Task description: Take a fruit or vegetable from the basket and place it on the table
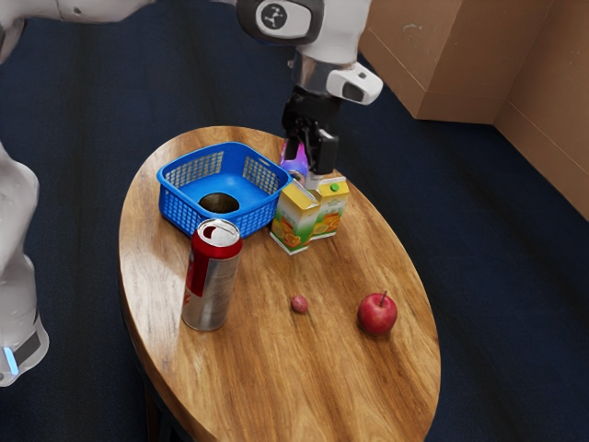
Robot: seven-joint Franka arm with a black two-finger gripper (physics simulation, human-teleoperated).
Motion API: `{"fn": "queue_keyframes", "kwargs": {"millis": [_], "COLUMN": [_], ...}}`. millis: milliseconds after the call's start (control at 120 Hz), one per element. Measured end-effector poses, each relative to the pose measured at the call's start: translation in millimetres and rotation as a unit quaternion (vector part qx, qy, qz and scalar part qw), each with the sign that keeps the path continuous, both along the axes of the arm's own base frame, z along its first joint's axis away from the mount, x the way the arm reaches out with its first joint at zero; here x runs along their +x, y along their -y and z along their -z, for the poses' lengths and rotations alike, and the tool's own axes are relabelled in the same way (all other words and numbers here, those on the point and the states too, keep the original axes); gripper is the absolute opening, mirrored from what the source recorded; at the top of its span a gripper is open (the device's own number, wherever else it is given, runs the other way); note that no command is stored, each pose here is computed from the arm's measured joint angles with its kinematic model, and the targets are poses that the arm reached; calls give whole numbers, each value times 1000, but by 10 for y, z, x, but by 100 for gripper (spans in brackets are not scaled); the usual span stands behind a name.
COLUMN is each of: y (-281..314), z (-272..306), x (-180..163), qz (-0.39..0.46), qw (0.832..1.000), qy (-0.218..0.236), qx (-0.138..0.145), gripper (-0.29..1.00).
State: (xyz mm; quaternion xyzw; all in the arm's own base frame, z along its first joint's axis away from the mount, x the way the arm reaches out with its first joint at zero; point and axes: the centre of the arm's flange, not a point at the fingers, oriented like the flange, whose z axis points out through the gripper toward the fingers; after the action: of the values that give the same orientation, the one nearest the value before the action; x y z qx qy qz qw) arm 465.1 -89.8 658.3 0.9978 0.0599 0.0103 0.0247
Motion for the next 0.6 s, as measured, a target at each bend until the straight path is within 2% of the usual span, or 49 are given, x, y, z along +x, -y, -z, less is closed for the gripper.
{"fn": "queue_keyframes", "kwargs": {"millis": [133, 317, 417, 517, 600], "y": [-54, -667, -1050, -1255, -1336], "z": [12, -206, -313, -63, 151], "x": [-12, -154, -531, -949, -1090], "qz": [-85, -223, -299, -359, -391], "qw": [996, 974, 954, 933, 919], "qy": [-6, 16, 25, 19, 11], "qx": [-4, 24, 26, 37, 42], "gripper": [70, 70, 70, 70, 70]}}
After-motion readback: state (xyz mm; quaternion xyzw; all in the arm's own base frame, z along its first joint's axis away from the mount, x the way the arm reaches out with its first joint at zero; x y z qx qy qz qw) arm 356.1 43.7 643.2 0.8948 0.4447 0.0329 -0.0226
